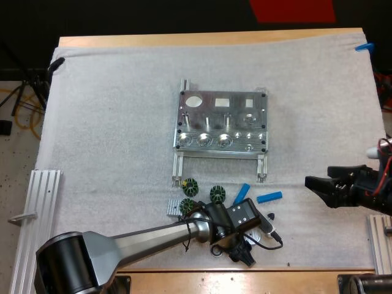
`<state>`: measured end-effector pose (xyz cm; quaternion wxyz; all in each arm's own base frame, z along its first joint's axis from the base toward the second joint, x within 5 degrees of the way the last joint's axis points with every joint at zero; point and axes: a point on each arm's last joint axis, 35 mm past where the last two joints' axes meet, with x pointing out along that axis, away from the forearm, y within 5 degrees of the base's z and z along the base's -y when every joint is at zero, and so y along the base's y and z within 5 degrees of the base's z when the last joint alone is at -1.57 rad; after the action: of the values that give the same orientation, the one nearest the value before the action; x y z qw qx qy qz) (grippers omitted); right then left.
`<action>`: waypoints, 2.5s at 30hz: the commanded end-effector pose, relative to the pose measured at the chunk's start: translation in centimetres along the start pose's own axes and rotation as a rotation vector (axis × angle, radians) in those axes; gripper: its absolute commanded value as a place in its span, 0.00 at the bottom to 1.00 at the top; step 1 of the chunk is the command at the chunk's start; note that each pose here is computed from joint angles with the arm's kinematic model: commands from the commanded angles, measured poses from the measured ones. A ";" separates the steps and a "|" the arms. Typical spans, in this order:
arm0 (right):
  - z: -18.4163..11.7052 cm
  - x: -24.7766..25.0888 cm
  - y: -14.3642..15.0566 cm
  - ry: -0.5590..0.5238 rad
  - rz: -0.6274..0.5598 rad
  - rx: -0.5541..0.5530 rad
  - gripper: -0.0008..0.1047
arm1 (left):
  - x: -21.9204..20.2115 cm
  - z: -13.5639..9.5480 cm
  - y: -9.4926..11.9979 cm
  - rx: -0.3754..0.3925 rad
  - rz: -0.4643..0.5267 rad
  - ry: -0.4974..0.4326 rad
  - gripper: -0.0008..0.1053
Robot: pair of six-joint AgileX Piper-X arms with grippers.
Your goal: Load cells from left to right
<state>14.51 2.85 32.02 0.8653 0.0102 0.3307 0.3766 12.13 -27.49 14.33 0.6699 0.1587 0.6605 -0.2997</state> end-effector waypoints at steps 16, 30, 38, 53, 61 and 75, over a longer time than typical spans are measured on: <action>-1.1 3.2 2.0 0.279 0.054 -0.091 0.67 | 0.5 -0.1 0.0 -0.004 0.005 0.017 0.51; -1.0 3.3 2.0 0.279 0.047 -0.099 0.67 | 0.5 -0.2 0.0 0.006 0.007 0.027 0.01; -0.5 3.4 1.9 0.235 0.033 -0.062 0.67 | -1.4 -0.5 0.4 0.093 0.123 -0.020 0.01; 1.0 4.7 1.8 0.150 0.203 0.002 0.67 | -10.4 -1.9 0.6 0.296 0.192 -0.328 0.01; 1.8 4.5 2.2 0.108 0.314 0.009 0.67 | -13.6 -3.0 0.8 0.433 0.183 -0.433 0.01; 1.7 5.3 4.1 0.149 0.388 -0.048 0.67 | -14.1 -2.7 0.4 0.481 0.153 -0.491 0.01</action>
<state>15.47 9.52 31.15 0.7477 0.0285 0.3827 0.5420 11.02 -22.75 27.40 0.7684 0.2898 0.3853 -0.4209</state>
